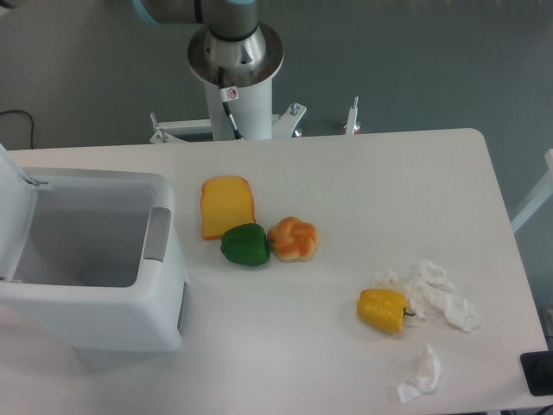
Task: Close the trash can
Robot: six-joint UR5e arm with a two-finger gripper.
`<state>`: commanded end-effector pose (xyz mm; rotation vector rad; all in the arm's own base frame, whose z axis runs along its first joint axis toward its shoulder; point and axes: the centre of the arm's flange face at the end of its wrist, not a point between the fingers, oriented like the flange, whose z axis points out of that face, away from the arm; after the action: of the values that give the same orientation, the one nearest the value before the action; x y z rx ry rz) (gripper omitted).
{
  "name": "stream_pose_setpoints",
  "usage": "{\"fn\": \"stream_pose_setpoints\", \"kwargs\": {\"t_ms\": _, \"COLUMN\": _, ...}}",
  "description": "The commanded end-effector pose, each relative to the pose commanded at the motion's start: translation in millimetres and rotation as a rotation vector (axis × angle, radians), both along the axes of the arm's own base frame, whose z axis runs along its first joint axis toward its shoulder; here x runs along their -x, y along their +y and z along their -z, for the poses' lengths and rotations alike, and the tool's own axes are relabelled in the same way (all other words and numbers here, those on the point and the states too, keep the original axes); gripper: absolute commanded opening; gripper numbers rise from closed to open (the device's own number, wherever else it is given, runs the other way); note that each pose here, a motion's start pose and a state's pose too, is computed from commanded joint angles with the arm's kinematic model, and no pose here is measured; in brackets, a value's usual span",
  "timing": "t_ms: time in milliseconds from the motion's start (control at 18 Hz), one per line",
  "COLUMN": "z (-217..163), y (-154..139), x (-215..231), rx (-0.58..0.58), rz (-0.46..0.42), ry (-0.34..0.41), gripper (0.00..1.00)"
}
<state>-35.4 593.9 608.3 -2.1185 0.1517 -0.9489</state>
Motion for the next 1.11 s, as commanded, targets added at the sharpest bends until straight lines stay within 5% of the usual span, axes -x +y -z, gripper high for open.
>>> {"fn": "stream_pose_setpoints", "kwargs": {"t_ms": 1111, "z": 8.0, "y": -1.3, "x": 9.4, "rx": 0.005, "rz": -0.046, "ry": 0.129, "gripper": 1.0}}
